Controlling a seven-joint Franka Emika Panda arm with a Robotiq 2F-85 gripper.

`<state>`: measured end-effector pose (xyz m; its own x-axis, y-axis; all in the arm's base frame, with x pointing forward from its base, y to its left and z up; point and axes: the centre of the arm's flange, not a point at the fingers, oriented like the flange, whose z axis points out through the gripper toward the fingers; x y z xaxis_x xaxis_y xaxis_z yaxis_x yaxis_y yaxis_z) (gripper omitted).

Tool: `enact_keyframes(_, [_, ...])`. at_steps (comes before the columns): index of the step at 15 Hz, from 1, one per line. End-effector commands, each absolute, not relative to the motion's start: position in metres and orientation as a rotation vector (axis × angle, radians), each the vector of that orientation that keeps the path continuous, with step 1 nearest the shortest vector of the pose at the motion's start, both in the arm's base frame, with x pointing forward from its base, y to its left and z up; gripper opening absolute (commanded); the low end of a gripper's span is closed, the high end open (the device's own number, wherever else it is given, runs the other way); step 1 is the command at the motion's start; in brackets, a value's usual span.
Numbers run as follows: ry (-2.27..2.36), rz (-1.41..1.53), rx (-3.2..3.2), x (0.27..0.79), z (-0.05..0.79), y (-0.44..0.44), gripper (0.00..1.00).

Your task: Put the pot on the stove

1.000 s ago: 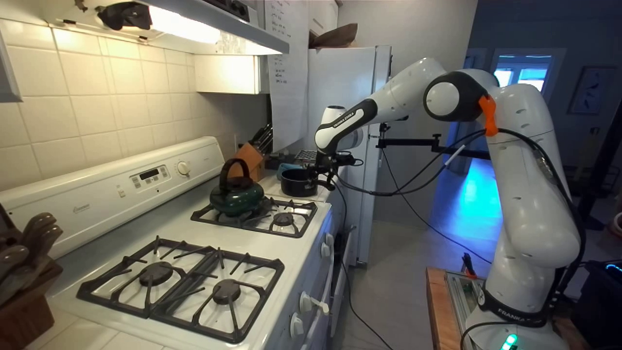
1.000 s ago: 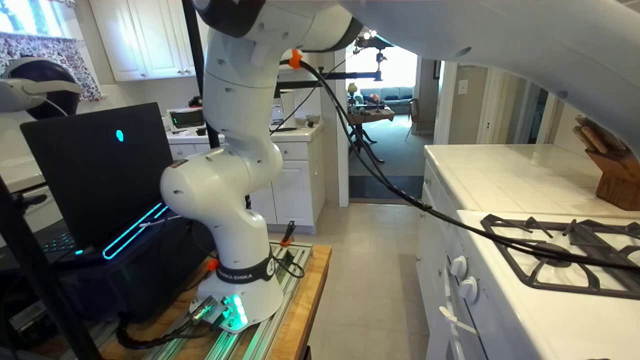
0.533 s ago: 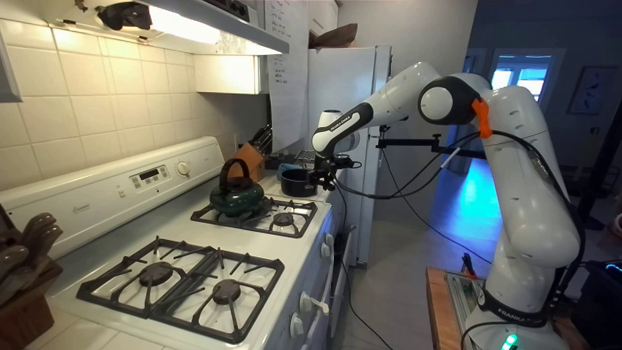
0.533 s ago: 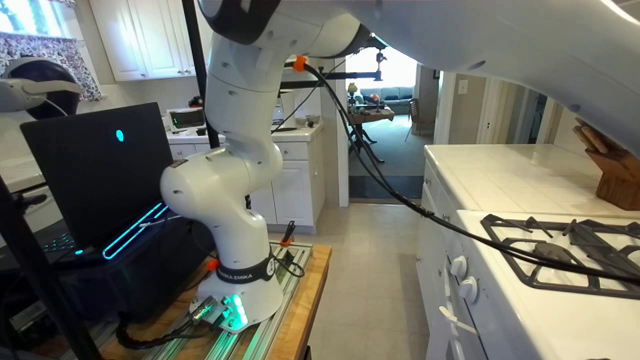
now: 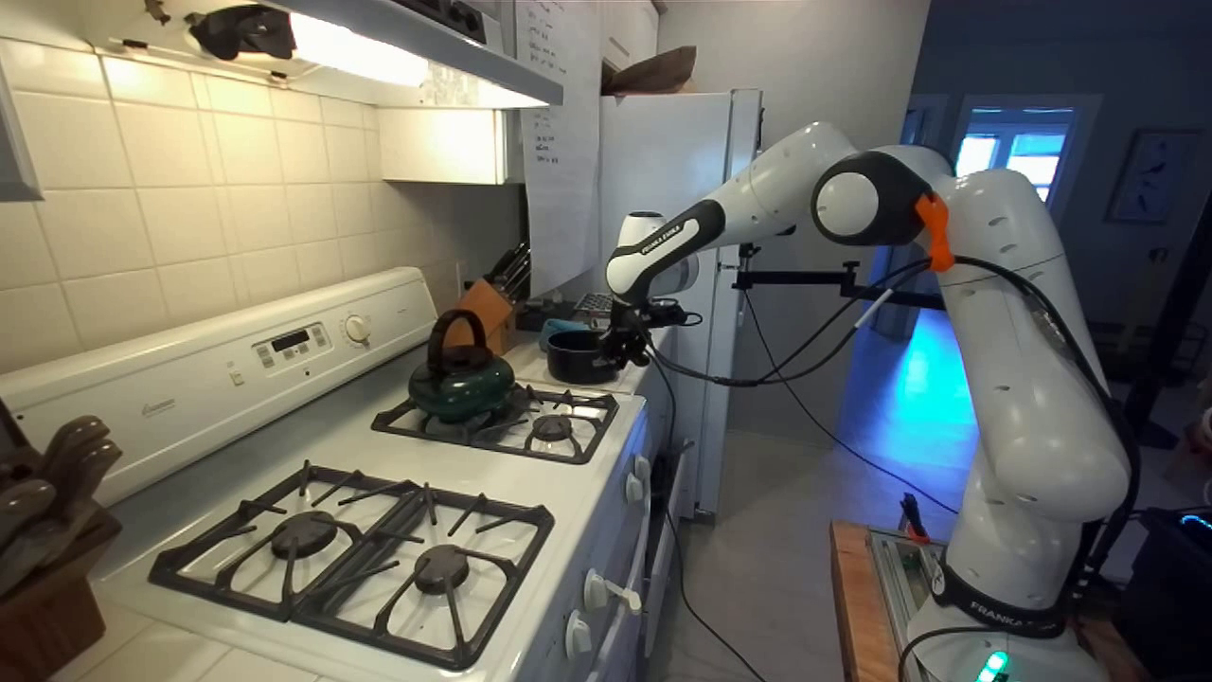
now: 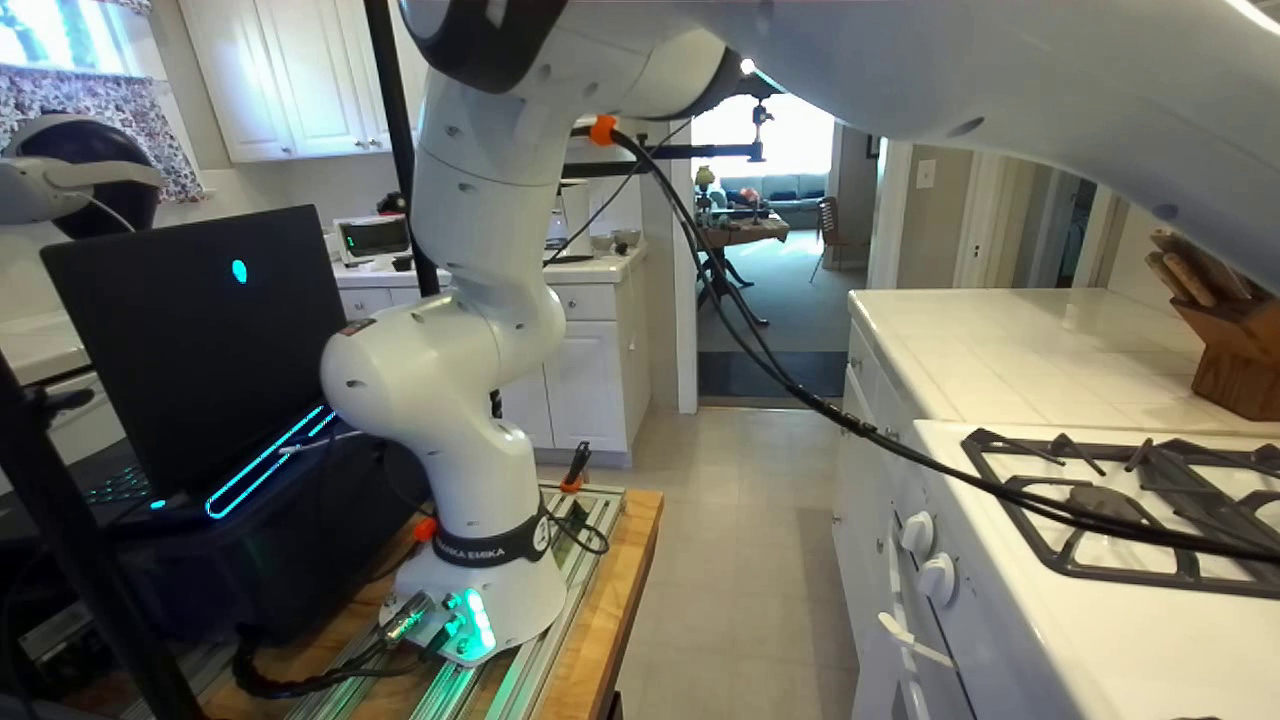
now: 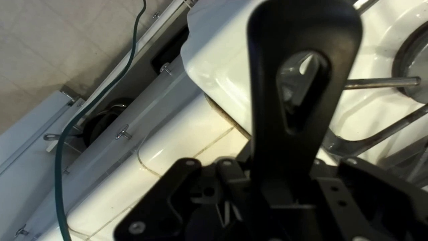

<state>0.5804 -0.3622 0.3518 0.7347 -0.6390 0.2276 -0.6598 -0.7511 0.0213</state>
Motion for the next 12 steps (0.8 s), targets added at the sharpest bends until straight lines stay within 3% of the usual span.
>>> enact_keyframes(1, [-1.051, 0.326, 2.840, 0.588, 0.360, -0.368, 0.02])
enact_keyframes(12, [-1.044, 0.483, 2.789, 0.588, 0.372, -0.344, 0.03])
